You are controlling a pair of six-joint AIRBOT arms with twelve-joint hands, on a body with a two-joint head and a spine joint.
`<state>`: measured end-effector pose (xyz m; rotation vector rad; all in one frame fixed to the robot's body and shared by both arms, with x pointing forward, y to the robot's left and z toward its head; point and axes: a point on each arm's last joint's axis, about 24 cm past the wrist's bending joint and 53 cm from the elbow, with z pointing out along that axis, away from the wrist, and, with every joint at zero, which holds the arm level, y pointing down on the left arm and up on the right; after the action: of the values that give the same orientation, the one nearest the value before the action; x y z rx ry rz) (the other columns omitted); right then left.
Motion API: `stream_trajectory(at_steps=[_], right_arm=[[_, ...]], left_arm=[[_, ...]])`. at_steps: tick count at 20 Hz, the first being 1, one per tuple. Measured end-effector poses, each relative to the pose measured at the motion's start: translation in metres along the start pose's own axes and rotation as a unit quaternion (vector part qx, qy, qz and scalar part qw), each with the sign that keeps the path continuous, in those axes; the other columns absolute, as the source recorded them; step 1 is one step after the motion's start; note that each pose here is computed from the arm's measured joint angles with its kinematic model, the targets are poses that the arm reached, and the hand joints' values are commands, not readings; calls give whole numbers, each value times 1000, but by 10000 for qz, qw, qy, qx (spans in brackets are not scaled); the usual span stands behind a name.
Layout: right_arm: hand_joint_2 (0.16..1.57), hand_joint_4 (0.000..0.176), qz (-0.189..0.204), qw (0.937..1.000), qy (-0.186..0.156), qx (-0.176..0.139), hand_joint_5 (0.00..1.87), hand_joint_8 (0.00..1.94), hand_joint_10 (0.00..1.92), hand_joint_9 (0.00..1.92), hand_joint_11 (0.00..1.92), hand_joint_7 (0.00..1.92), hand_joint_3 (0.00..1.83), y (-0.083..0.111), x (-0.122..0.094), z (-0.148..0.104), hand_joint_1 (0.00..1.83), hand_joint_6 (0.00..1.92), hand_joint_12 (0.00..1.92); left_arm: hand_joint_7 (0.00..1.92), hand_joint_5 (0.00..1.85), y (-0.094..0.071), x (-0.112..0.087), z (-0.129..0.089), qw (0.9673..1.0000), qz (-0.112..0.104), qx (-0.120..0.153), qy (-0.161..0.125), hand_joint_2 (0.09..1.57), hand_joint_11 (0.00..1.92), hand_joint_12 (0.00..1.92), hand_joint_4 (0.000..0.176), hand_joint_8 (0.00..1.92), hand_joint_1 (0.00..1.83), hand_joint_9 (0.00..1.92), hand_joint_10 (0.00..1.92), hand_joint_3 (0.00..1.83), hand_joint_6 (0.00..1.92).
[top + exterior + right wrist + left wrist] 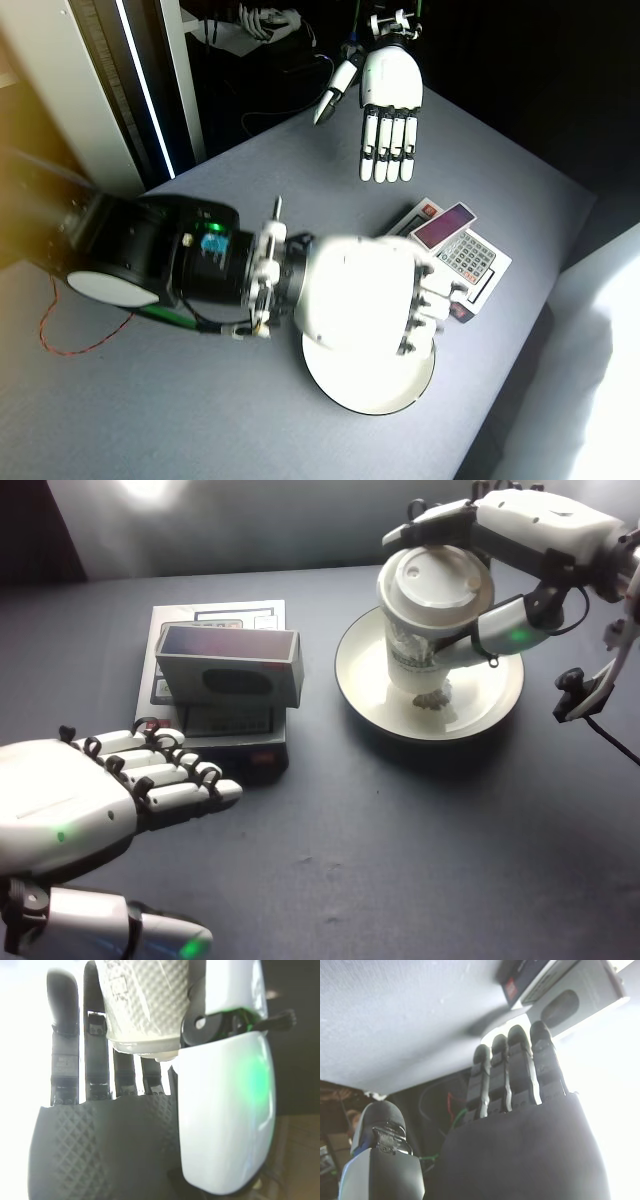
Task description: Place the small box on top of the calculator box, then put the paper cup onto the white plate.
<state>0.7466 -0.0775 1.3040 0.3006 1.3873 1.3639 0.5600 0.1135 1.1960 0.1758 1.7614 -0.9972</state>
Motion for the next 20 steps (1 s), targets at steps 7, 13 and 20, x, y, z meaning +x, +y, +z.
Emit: stream_trajectory(at_steps=[7, 13, 20], right_arm=[[1101, 0, 173, 9997, -55, 144, 762, 238, 432, 779, 490, 855, 0, -18, 5, -1, 1304, 541, 1176], [948, 0, 250, 9995, -108, 164, 745, 0, 27, 750, 291, 803, 0, -21, 3, -1, 1257, 0, 1191], [1011, 0, 208, 9995, -58, 248, 193, 0, 4, 256, 0, 271, 0, -29, 7, -4, 937, 0, 805]], left_arm=[[143, 156, 0, -1, 1, 10000, -14, 4, -19, 1132, 0, 236, 0, 0, 54, 127, 0, 2, 1], [136, 144, 0, -1, 1, 10000, -13, 2, -13, 1133, 0, 177, 0, 4, 41, 125, 5, 1, 2], [130, 148, 0, -1, 1, 10000, -14, 2, -10, 1130, 0, 164, 0, 1, 48, 113, 2, 2, 1]])
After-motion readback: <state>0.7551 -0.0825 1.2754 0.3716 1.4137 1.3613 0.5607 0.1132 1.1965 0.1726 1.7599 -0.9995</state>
